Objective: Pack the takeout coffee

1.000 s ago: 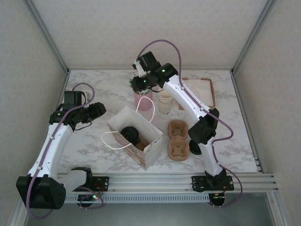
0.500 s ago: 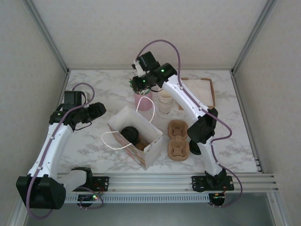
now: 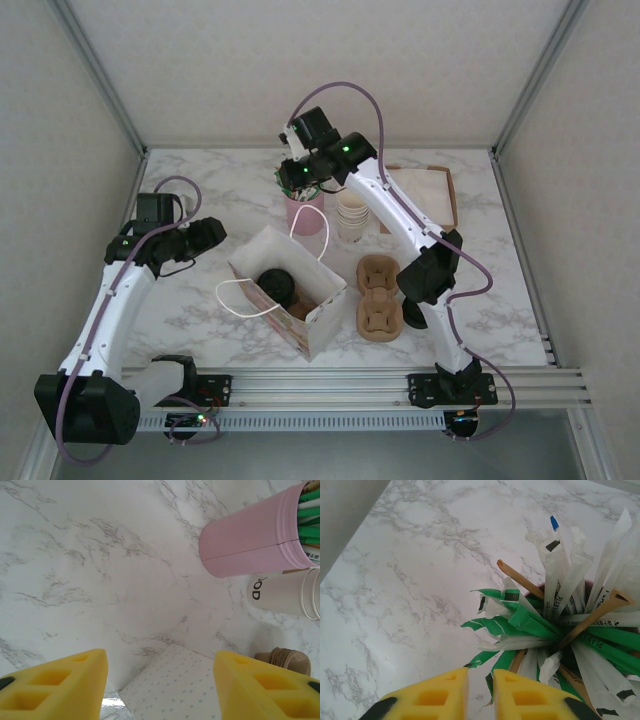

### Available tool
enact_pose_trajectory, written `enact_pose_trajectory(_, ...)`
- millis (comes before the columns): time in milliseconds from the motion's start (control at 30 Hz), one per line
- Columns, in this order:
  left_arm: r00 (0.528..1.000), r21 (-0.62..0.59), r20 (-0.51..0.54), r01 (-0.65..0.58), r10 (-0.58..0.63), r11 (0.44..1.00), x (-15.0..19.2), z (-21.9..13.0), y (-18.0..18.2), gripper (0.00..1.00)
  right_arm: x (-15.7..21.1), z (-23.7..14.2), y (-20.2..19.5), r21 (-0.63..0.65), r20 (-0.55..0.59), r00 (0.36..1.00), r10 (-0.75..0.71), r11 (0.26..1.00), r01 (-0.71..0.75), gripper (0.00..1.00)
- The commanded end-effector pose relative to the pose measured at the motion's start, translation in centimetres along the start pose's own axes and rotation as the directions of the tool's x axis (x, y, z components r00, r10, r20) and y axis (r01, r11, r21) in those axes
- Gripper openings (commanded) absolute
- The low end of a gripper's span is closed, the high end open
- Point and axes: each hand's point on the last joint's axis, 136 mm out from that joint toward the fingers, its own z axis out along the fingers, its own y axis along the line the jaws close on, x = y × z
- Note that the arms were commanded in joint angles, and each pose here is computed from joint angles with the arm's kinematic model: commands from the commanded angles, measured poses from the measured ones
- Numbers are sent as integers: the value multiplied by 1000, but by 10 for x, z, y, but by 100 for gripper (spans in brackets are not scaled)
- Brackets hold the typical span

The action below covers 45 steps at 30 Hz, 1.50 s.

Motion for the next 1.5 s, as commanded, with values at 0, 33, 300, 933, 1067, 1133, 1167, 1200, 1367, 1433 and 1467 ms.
enact_pose_trajectory(0,1000,15,1,-4,4,1000,-1,2,1,58,4,5,-1,23,-20,1000,-11,1000,11,27)
enact_pose_trajectory(33,1000,14,2,-4,4,1000,-1,2,1,58,4,5,-1,23,-20,1000,-12,1000,12,28)
enact_pose_trajectory(300,1000,13,0,-4,4,1000,-1,2,1,58,7,11,-4,38,-31,999,-13,999,15,26)
enact_pose_trajectory(933,1000,14,0,-4,4,1000,-1,2,0,57,-16,-27,-2,60,54,998,-27,998,24,3)
enact_pose_trajectory(1067,1000,10,-1,-4,4,1000,-1,3,1,57,-23,-51,0,68,93,995,-33,997,27,1)
enact_pose_trajectory(1133,1000,9,-2,-3,3,1000,0,3,2,57,-26,-64,2,70,112,993,-37,997,29,1)
enact_pose_trajectory(1167,1000,9,0,-4,4,1000,-1,2,2,57,-27,-71,2,72,122,992,-40,997,31,1)
enact_pose_trajectory(1200,1000,8,-1,-2,2,1000,-1,3,2,57,-28,-76,2,79,129,991,-39,996,29,1)
enact_pose_trajectory(1367,1000,8,1,-3,3,1000,-1,2,2,57,-31,-104,4,86,162,986,-40,996,26,1)
enact_pose_trajectory(1433,1000,6,1,-3,3,1000,-1,3,2,57,-32,-113,3,92,175,984,-41,995,25,0)
enact_pose_trajectory(1467,1000,7,3,-3,3,1000,-1,2,2,57,-32,-118,3,96,181,983,-42,995,25,0)
